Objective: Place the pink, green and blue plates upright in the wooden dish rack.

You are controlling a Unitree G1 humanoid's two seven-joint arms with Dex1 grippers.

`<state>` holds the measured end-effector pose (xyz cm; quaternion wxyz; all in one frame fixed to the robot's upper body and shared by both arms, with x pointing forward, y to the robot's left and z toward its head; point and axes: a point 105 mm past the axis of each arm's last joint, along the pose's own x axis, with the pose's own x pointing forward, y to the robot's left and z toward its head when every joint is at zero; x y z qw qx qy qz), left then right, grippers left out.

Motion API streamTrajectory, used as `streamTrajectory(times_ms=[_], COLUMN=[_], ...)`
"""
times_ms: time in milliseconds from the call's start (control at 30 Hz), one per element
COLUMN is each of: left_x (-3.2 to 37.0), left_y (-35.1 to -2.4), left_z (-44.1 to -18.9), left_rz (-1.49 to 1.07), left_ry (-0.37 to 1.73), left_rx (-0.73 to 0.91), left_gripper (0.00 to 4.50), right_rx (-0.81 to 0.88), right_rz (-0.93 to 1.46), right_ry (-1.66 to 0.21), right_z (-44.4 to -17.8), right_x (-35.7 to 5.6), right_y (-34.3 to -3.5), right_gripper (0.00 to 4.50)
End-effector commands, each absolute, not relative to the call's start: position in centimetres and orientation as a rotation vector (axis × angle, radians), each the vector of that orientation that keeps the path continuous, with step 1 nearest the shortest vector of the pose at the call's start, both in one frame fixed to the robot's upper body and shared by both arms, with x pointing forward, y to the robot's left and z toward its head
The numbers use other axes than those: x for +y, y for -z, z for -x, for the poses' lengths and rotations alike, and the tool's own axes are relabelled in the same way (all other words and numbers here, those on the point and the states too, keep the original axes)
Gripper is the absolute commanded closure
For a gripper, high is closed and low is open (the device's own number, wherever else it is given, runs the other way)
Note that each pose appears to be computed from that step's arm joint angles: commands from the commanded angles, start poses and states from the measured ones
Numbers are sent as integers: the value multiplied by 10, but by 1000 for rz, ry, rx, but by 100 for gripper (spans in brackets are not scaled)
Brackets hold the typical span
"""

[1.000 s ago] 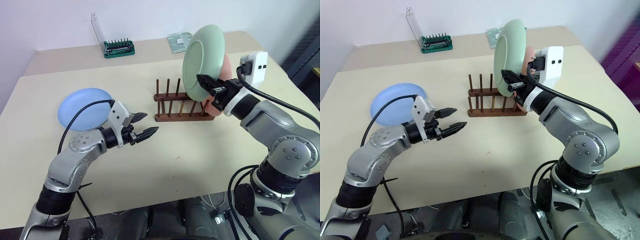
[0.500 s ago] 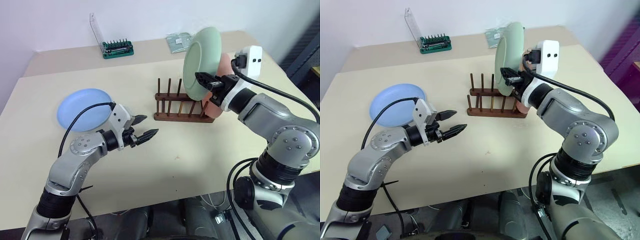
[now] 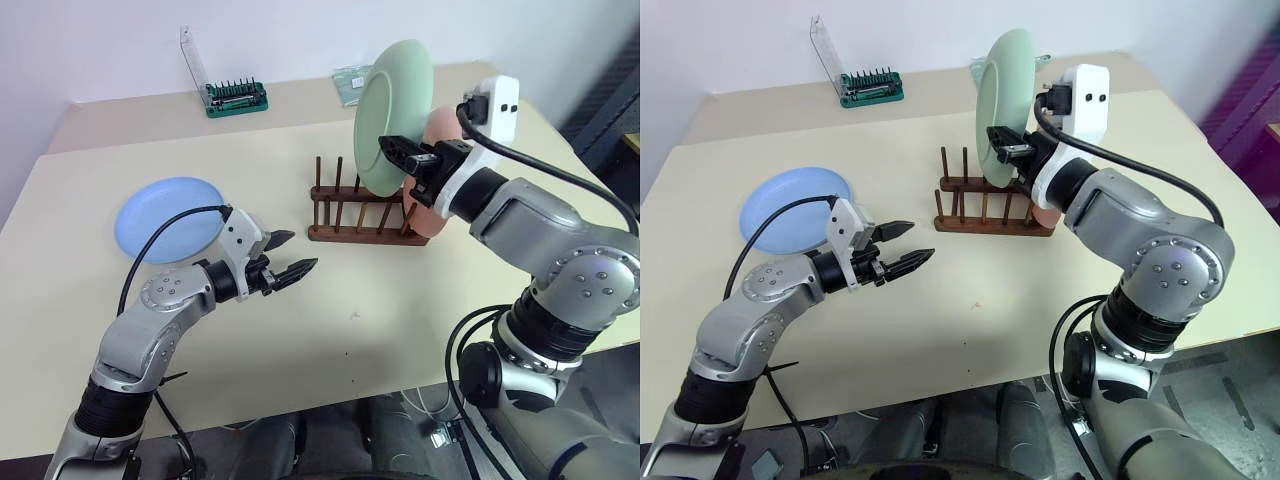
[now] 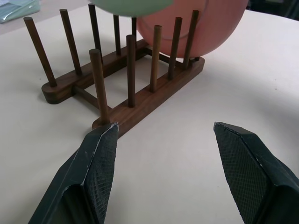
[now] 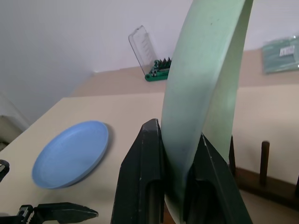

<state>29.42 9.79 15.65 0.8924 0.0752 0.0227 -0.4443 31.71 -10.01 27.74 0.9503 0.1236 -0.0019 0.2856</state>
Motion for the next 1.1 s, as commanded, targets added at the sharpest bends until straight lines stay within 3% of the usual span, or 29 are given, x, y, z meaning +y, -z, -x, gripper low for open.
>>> streamTrajectory(times_ms=[33, 400, 733, 800, 933, 1000, 1100], left_x=[95, 97, 94, 94, 96, 97, 103], left_y=[-162, -161, -162, -163, -164, -167, -176], left_z=[-291, -289, -293, -293, -294, -296, -302], left_rz=[-163, -163, -170, -170, -163, -134, -96], left_ry=[936, 926, 928, 925, 904, 893, 840], left_rx=[22, 24, 15, 13, 0, -5, -46], left_gripper=[119, 119, 119, 115, 115, 115, 37], right_rx=[-19, -53, 57, 40, -112, -156, -235], right_rz=[-246, -271, -260, -253, -10, 80, 262], right_ry=[-566, -558, -498, -509, -520, -535, -500], right_z=[-314, -314, -326, -326, -320, -318, -317], right_x=[-99, -100, -95, -94, -91, -90, -99], right_y=[-277, -284, -259, -262, -286, -290, -300], right_gripper=[450, 450, 450, 361, 192, 192, 185])
